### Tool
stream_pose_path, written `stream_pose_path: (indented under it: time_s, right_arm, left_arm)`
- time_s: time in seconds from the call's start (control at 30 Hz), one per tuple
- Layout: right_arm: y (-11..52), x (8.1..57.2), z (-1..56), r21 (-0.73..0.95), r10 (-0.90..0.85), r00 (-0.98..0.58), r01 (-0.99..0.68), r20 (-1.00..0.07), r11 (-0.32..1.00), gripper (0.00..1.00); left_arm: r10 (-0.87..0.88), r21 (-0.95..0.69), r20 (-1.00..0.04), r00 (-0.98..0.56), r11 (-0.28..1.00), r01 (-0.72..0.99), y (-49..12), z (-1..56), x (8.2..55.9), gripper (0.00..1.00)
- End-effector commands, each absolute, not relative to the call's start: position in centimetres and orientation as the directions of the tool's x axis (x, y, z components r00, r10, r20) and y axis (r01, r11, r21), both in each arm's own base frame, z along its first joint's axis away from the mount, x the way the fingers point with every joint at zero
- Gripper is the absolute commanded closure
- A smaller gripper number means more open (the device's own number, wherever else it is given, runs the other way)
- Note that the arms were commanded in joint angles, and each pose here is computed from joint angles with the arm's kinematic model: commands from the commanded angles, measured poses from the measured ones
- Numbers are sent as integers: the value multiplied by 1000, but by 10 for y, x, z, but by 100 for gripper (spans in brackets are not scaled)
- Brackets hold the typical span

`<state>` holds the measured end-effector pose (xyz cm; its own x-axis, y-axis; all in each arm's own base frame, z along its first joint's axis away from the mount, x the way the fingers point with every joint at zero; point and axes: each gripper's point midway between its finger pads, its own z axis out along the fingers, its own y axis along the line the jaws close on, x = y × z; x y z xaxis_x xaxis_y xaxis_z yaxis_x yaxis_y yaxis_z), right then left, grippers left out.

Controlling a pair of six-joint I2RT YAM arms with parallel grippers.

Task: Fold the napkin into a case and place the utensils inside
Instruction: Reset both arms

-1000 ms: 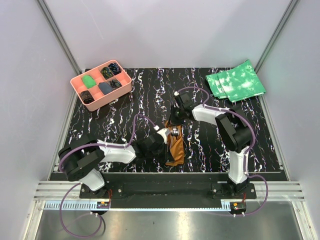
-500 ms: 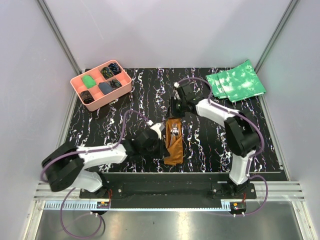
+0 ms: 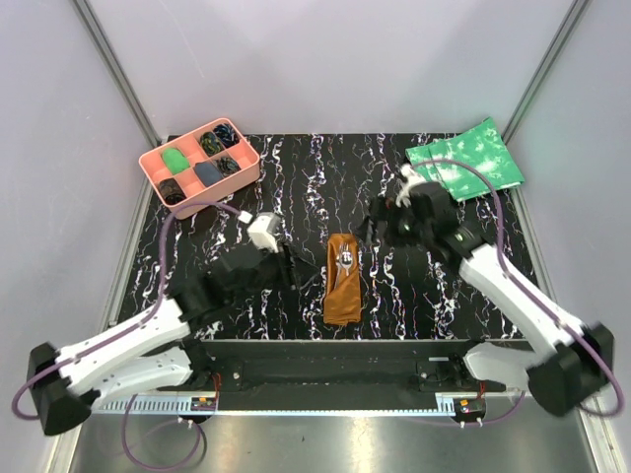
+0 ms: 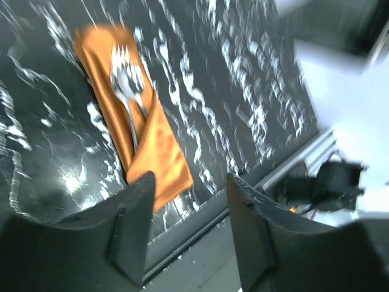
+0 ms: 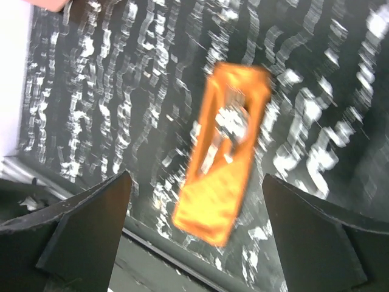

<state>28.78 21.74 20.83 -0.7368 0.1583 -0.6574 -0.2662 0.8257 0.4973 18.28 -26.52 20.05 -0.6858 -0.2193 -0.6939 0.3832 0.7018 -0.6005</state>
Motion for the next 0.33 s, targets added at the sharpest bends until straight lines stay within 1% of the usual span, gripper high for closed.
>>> stream_pose_path:
  time_s: [0.0, 0.03, 0.13, 0.3]
  right_arm:
    - [170, 260, 213, 472, 272, -649, -152, -710, 869, 0]
    - [165, 252, 203, 477, 280, -657, -139, -700, 868, 0]
    - [157, 232, 205, 516, 321, -630, -149, -707, 844, 0]
    - [159, 214, 211, 559, 336, -609, -220, -719, 799, 0]
  left_arm:
    - [-310, -558, -765, -564, 757, 341, -231, 224, 198, 42]
    - [-323, -560, -772, -548, 754, 344, -226, 230, 197, 41]
    - [-344, -565, -770, -537, 759, 323, -219, 230, 197, 39]
    - [-383, -596, -752, -536, 741, 308, -218, 232, 197, 38]
